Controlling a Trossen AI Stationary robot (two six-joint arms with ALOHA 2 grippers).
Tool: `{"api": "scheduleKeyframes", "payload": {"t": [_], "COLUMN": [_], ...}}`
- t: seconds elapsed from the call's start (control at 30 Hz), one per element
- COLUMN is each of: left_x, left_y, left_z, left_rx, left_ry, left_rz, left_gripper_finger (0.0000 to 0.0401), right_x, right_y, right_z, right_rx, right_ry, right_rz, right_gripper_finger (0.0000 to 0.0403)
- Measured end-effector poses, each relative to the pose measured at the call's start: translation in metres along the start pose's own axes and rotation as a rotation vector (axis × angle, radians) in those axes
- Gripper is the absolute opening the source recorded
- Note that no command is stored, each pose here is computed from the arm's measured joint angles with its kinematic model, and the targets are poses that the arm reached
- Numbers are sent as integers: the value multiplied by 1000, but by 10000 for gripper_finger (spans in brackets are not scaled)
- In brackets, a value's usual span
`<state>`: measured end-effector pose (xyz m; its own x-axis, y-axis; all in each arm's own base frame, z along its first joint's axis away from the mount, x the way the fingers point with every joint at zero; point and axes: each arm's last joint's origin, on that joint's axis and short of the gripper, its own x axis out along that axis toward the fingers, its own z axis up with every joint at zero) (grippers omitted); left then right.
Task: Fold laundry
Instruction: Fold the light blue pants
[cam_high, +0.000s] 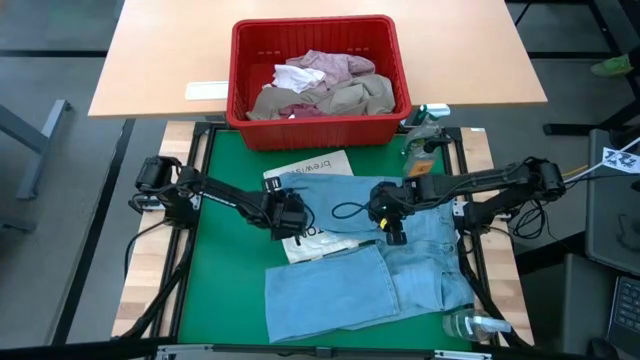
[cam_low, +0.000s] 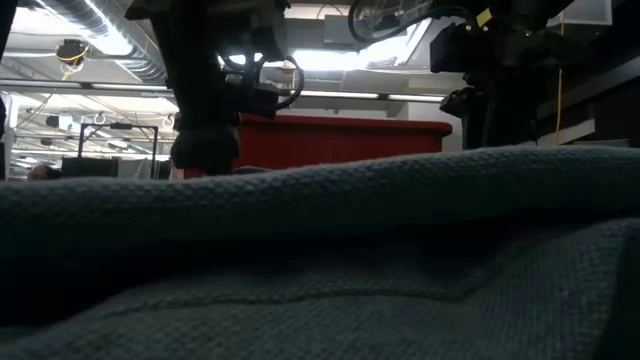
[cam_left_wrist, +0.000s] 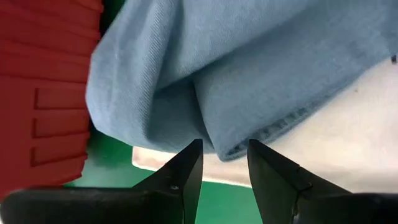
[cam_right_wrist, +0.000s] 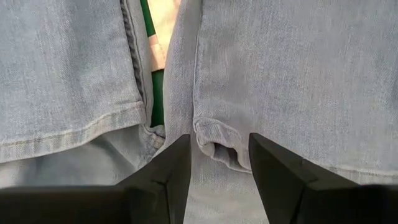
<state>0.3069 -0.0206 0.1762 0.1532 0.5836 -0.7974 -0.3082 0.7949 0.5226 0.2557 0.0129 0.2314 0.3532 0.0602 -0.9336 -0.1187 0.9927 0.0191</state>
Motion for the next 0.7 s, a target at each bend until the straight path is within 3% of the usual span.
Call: {"api": "scheduleKeyframes", "payload": {"t": [0.5, 0.7], "left_x": [9, 9], "left_y": [8, 9], "left_z": [3, 4], "left_rx": [-30, -25], "left_ry": [50, 40], "left_rz": [-101, -81], "left_gripper_finger": [121, 121], "right_x": [0, 0], "right_y": [0, 0], "right_z": [1, 1], "right_rx": [0, 0], "right_ry": [-15, -15], "right_rz": [-1, -1], "right_gripper_finger": [161, 161]}}
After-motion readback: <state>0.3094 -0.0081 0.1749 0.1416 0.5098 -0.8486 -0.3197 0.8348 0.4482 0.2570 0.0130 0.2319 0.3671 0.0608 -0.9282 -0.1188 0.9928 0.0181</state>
